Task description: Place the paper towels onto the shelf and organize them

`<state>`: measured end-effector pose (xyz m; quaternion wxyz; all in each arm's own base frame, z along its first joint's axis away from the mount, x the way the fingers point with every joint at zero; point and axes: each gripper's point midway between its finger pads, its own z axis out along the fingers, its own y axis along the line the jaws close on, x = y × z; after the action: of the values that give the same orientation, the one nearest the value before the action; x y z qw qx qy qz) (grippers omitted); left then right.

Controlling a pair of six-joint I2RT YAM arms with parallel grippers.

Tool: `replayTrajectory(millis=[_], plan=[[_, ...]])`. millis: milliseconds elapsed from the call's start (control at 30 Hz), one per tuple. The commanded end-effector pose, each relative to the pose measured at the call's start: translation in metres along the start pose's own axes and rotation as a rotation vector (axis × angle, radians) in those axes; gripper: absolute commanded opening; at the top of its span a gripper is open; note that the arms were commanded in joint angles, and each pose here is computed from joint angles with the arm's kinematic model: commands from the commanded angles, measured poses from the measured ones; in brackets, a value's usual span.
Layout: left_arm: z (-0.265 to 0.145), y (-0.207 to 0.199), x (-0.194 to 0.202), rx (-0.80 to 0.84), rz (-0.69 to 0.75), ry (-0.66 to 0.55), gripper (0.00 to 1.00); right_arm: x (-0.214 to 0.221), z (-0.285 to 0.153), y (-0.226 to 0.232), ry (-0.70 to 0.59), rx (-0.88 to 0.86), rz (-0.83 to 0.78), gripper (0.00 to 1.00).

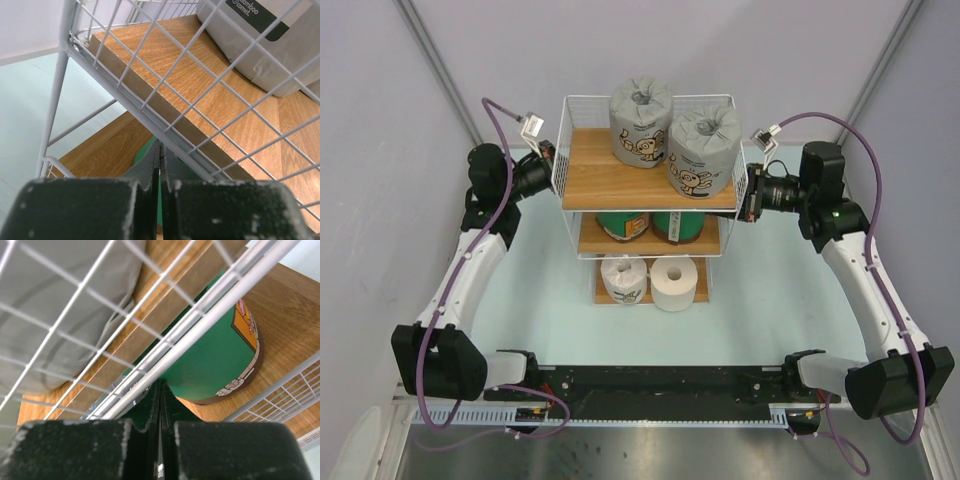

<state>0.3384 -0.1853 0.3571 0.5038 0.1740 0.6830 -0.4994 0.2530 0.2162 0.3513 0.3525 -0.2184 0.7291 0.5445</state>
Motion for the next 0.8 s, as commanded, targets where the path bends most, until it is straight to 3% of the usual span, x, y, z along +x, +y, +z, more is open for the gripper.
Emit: replayTrajectory(millis=[0, 467, 767], plan=[[0.002, -0.016, -0.008, 0.041, 0.074, -0.023, 0.0, -0.017, 0.005, 0.015, -0.026, -0.046, -0.055, 0.0], [-0.001, -0.016, -0.004, 0.023, 0.082, -0.012, 0.0, -0.015, 0.016, 0.013, -0.017, -0.044, -0.061, 0.0], [-0.019, -0.026, -0.02, -0.088, 0.134, -0.063, 0.0, -0.037, -0.028, 0.003, -0.12, 0.045, -0.068, 0.0]])
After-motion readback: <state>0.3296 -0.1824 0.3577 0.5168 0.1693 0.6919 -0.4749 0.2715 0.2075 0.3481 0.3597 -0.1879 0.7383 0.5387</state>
